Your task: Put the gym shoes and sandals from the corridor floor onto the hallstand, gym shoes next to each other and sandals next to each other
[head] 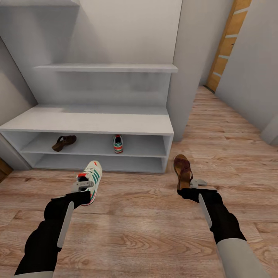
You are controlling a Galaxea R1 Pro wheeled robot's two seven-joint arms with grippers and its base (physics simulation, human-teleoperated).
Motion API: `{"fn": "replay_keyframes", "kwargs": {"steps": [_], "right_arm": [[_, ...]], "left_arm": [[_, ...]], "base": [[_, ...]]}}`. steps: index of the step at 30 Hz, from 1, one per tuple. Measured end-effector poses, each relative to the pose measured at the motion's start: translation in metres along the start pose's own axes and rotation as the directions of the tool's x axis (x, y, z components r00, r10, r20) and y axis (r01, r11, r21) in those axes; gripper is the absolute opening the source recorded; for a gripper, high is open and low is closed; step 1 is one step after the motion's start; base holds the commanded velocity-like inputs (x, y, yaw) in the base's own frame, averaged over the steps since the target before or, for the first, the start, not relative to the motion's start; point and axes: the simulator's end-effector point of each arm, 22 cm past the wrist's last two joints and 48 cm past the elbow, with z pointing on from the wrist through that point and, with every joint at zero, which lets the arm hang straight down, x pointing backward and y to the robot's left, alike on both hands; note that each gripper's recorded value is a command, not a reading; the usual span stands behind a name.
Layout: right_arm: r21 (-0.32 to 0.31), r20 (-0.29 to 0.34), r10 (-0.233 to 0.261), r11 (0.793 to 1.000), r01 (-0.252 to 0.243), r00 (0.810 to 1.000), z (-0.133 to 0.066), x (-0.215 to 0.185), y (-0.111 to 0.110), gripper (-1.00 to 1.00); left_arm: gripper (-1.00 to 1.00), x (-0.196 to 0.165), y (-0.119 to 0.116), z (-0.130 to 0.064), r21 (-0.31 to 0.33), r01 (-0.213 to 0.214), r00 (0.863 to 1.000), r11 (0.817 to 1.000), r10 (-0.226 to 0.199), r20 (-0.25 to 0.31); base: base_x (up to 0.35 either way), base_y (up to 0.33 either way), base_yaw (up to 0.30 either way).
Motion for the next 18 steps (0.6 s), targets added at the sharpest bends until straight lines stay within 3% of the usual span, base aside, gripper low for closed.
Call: {"fn": "replay_keyframes", "kwargs": {"steps": [5, 9, 12, 18], "right_arm": [[0.038, 0.01, 0.064, 0.997, -0.064, 0.998, -0.003, -0.002, -0.034, -1.0], [0.111, 0.03, 0.116, 0.987, -0.118, 0.993, -0.012, -0.005, -0.089, -1.0], [0.137, 0.043, 0.148, 0.979, -0.153, 0.988, -0.018, -0.007, -0.113, -1.0], [0.145, 0.051, 0.165, 0.975, -0.17, 0.985, -0.02, -0.007, -0.123, -1.0]], "left_arm": [[-1.0, 0.001, -0.001, 0.0, -0.003, -0.009, 1.0, 1.0, 0.009, -0.001], [-1.0, 0.001, -0.002, 0.0, -0.003, -0.01, 1.0, 1.0, 0.01, -0.002], [-1.0, 0.001, -0.002, 0.0, -0.002, -0.009, 1.0, 1.0, 0.009, -0.002], [-1.0, 0.001, -0.001, 0.0, -0.006, -0.01, 1.0, 1.0, 0.01, -0.001]], "base": [[0.0, 0.0, 0.0], [0.0, 0.0, 0.0], [0.0, 0.0, 0.0], [0.0, 0.0, 0.0]]}}
